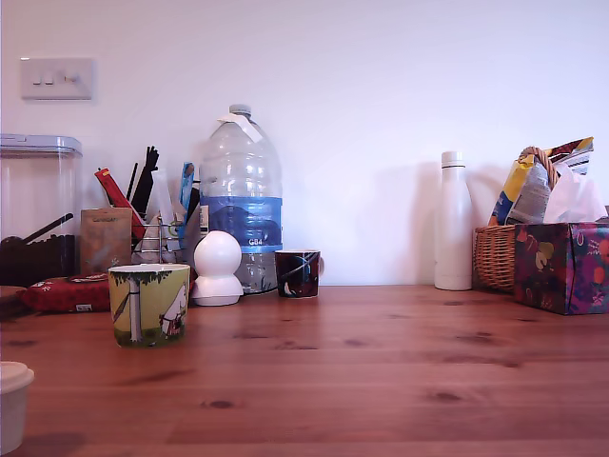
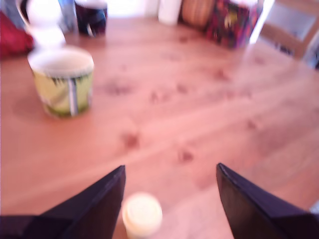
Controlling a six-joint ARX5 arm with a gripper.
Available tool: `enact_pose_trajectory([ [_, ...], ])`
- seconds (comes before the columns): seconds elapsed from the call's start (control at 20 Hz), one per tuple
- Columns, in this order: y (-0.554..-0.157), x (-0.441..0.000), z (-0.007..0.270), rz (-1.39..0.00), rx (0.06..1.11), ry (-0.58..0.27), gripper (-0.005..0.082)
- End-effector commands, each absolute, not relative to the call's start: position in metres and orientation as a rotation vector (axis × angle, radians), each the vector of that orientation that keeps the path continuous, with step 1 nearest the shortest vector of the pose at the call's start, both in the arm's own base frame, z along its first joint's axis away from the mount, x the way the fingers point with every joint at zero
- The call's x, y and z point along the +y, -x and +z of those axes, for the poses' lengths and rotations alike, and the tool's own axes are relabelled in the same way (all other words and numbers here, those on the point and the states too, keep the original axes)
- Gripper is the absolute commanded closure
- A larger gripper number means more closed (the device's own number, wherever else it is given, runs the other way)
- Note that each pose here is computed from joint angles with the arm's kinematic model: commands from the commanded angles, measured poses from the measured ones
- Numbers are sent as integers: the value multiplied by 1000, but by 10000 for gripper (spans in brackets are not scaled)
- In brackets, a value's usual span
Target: Pick up the coffee capsules from the table one by one and drop them inside the nearest coffee cup
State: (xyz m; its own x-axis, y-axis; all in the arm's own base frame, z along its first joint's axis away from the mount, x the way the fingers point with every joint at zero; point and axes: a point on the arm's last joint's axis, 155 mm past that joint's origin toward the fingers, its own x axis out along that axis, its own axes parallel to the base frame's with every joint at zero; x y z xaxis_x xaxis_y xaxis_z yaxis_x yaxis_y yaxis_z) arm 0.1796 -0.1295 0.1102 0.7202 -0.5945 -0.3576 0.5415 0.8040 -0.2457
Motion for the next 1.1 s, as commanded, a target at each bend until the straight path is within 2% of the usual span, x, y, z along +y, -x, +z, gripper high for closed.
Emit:
enact_pose_trajectory([
  [0.0, -179, -129, 88, -622, 488, 128, 243],
  [0.5, -178, -128, 74, -594, 551, 150, 243],
  [1.05, -179, -144, 38, -620, 719, 89, 244],
])
